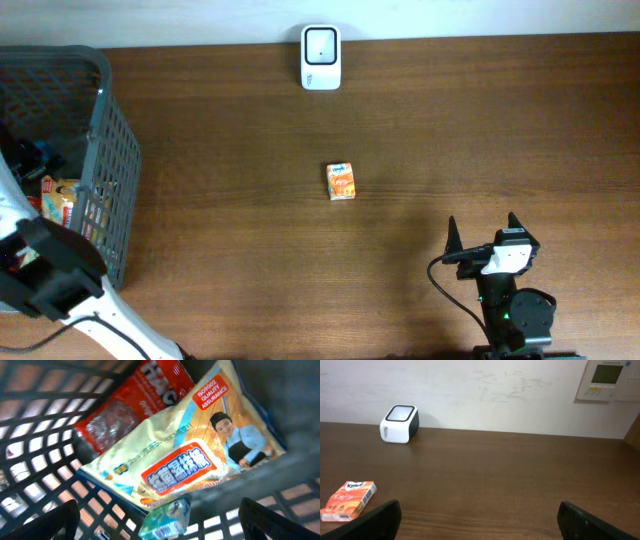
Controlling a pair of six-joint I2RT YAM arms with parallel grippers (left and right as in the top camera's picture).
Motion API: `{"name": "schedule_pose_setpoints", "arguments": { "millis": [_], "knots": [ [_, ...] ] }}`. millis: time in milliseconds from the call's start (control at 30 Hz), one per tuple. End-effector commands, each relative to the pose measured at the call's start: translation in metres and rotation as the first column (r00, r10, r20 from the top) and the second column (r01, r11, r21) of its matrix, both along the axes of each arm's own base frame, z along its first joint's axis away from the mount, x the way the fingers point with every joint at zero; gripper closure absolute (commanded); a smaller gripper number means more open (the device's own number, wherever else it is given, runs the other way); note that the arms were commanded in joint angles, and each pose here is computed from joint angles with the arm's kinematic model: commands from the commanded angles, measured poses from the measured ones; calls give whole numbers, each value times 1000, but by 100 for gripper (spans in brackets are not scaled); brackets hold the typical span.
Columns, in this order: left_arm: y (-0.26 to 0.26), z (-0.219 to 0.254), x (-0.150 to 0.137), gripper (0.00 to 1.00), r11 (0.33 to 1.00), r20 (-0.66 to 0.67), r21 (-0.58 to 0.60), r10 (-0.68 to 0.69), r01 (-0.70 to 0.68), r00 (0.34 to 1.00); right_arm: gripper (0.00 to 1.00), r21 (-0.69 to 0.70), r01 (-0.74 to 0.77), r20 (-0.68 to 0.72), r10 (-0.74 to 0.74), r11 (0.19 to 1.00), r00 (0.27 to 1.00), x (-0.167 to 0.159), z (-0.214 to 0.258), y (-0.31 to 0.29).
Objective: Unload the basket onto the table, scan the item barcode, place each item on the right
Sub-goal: 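Return the left gripper to the basket and grasp the yellow snack bag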
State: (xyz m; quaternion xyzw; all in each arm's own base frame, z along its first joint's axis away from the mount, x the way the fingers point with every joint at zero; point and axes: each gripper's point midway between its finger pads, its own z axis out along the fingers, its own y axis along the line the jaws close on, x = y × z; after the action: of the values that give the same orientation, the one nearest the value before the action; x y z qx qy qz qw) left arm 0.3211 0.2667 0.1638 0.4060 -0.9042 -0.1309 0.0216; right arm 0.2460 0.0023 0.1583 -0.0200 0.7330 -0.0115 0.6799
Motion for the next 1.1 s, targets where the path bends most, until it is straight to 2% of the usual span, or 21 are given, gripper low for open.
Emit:
{"name": "schedule_pose_setpoints", "arguments": {
  "millis": [0,167,233,500,633,667,700,733,767,800,833,867,900,1000,1067],
  "knots": [
    [2,-28,3,1,997,-70,-47,-65,62,995,1,2,3,-5,-3,1000,1000,0,-3,0],
    [8,-50,8,1,995,-91,-66,-81,76,993,1,2,3,-5,-2,1000,1000,0,-3,0],
    [9,-61,11,1,989,-105,-87,-130,121,986,1,2,3,-5,-2,1000,1000,0,-3,0],
    [3,-97,7,1,960,-132,-171,-244,220,961,1,2,3,-4,-3,1000,1000,0,-3,0],
    [-4,-125,-3,0,954,-164,-208,-252,216,954,1,2,3,-4,-3,1000,1000,0,-3,0],
    [-7,-133,-8,4,951,-178,-223,-254,212,951,1,2,3,-5,-3,1000,1000,0,-3,0],
    [-9,-138,-12,23,950,-187,-233,-255,209,949,1,2,3,-4,-3,1000,1000,0,-3,0],
    [-12,-145,-16,36,948,-197,-243,-257,207,946,1,2,3,-4,-3,1000,1000,0,-3,0],
    [-14,-150,-20,40,947,-205,-251,-256,202,945,1,2,3,-4,-3,1000,1000,0,-3,0],
    [-14,-153,-22,57,946,-209,-256,-255,199,944,1,2,3,-5,-2,1000,1000,0,-3,0],
    [-16,-156,-24,78,945,-213,-260,-255,197,943,1,2,3,-4,-2,1000,1000,0,-3,0],
    [-17,-157,-25,93,944,-217,-264,-256,196,942,1,2,3,-4,-2,1000,1000,0,-3,0],
    [-17,-157,-26,100,944,-218,-266,-256,194,942,1,2,3,-4,-2,1000,1000,0,-3,0],
    [-21,-147,-21,100,942,-196,-285,-241,180,951,1,2,3,-4,-2,1000,1000,0,-3,0],
    [-26,-125,-5,100,933,-115,-311,-228,183,967,1,2,3,-4,-3,1000,1000,0,-3,0]
  ]
}}
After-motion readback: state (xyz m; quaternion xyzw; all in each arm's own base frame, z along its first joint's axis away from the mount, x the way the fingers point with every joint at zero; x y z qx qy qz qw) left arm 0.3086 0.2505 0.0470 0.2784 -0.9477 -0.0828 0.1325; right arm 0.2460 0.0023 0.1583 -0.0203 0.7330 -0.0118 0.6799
